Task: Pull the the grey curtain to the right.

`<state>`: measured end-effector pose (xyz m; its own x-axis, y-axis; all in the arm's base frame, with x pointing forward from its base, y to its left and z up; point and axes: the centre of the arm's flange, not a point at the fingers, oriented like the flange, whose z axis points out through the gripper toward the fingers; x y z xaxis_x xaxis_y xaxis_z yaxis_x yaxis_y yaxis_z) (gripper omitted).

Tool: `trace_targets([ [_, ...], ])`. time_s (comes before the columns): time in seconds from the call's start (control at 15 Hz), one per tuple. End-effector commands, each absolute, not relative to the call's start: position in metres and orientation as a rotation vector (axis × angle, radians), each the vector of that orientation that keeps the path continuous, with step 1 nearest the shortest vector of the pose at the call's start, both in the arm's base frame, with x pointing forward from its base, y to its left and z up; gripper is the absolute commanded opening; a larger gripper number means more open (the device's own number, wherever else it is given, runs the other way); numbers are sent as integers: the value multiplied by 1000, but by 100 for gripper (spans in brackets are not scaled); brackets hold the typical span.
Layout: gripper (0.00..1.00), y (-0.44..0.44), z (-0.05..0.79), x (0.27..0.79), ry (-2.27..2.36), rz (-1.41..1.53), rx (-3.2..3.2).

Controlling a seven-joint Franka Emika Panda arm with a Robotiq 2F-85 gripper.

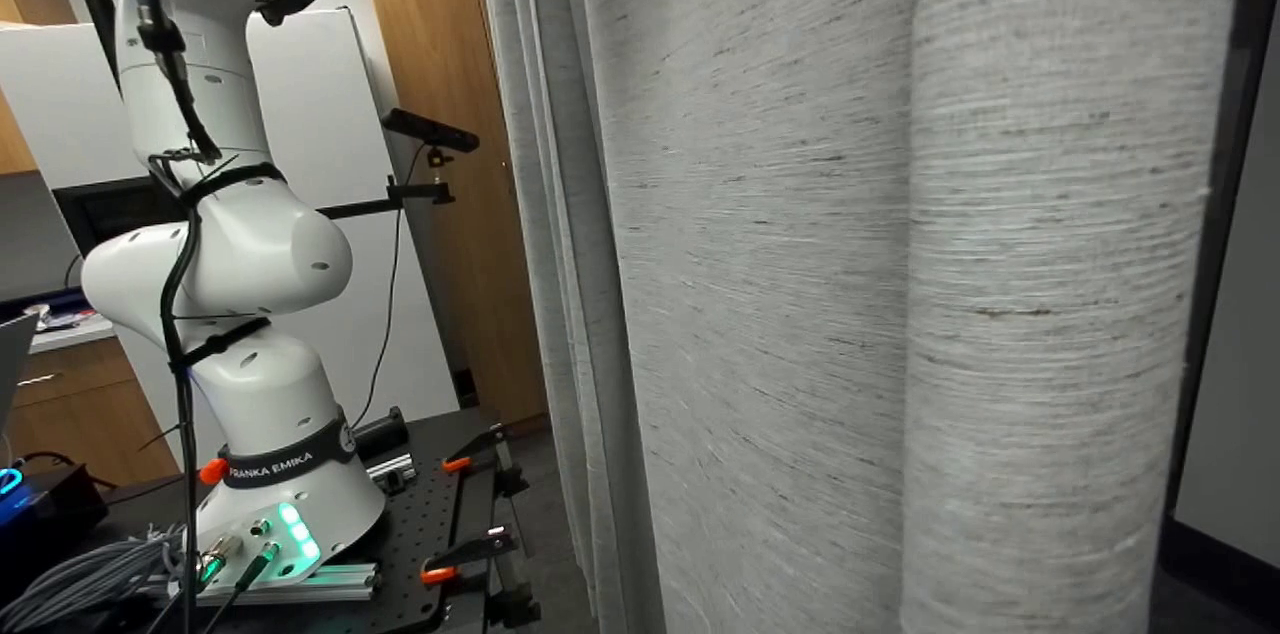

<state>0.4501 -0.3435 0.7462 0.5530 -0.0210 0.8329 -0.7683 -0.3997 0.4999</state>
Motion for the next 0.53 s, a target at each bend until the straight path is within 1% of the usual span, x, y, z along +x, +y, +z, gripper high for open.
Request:
trace_targets([
  [0.0, 0, -336, 736, 481, -549, 872, 1877],
  [0.2, 0, -357, 733, 485, -638, 760, 1826],
  [0.47, 0, -411, 744, 446, -793, 604, 1717],
])
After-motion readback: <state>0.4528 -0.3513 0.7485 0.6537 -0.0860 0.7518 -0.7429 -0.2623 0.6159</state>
